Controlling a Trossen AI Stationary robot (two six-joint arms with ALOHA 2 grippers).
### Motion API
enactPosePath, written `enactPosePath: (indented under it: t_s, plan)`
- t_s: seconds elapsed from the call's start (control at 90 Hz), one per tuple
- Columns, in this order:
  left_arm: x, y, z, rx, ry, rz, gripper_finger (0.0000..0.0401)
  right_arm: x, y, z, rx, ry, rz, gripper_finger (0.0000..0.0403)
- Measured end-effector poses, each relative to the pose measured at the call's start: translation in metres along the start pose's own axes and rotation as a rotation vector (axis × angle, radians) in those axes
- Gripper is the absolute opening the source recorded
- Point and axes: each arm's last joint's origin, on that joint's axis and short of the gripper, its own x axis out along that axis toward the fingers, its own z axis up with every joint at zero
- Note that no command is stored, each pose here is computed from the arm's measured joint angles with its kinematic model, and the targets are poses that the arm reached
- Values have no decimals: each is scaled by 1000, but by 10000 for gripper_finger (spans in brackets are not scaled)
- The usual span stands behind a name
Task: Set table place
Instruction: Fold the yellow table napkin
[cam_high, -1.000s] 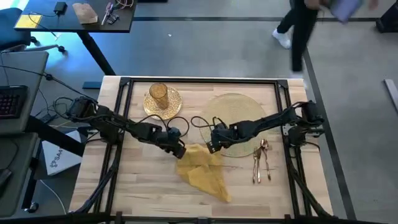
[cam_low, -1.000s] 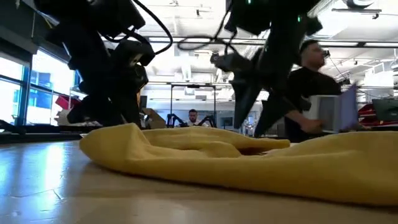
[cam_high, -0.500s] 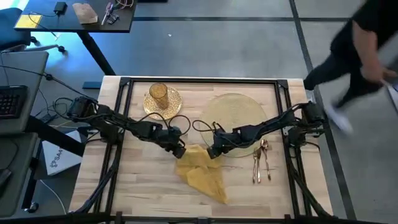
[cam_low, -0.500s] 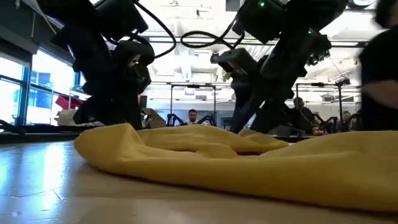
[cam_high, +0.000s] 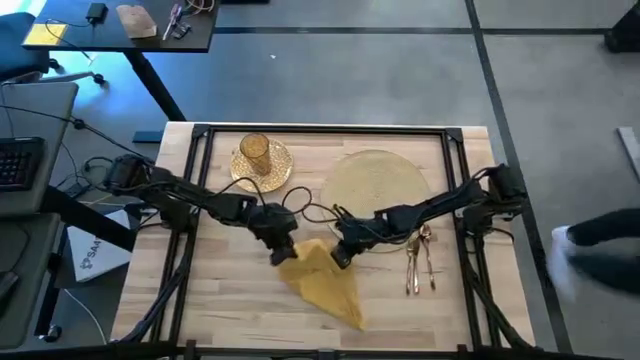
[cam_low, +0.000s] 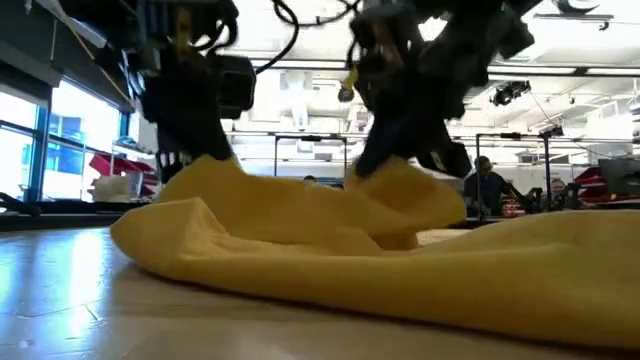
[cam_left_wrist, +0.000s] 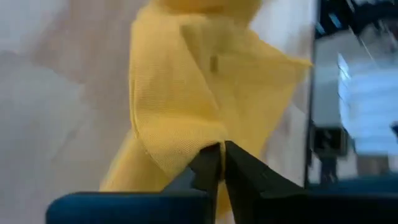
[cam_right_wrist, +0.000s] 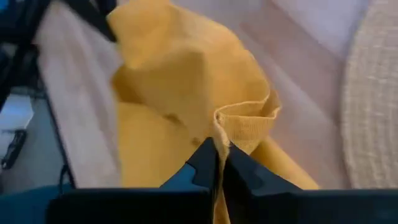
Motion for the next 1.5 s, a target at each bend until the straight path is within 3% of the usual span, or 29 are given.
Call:
enactPosePath:
  t_s: [0.3, 0.444, 0.722, 0.867, 1.022, 1.144, 1.333, 1.5]
  plan:
    - [4, -20, -42, 293, 214, 62, 2, 0, 27, -44, -184, 44, 7, 0]
    - [6, -23, -46, 306, 179, 118, 1, -1, 29, -53, -204, 29, -28, 0]
    - [5, -29, -43, 307, 173, 94, 0, 0, 30, -48, -251, 45, 20, 0]
    - [4, -49, -44, 509, 204, 21, 0, -1, 39, -48, -358, 107, 181, 0]
    - [4, -53, -53, 668, 240, 73, 1, 2, 35, -54, -422, 135, 133, 0]
    - [5, -55, -56, 706, 241, 81, 1, 13, 30, -57, -448, 148, 106, 0]
    - [12, -58, -65, 724, 283, 46, 4, 23, 36, -63, -495, 145, 190, 0]
    - [12, -61, -74, 769, 335, 26, 47, 22, 41, -72, -524, 152, 200, 0]
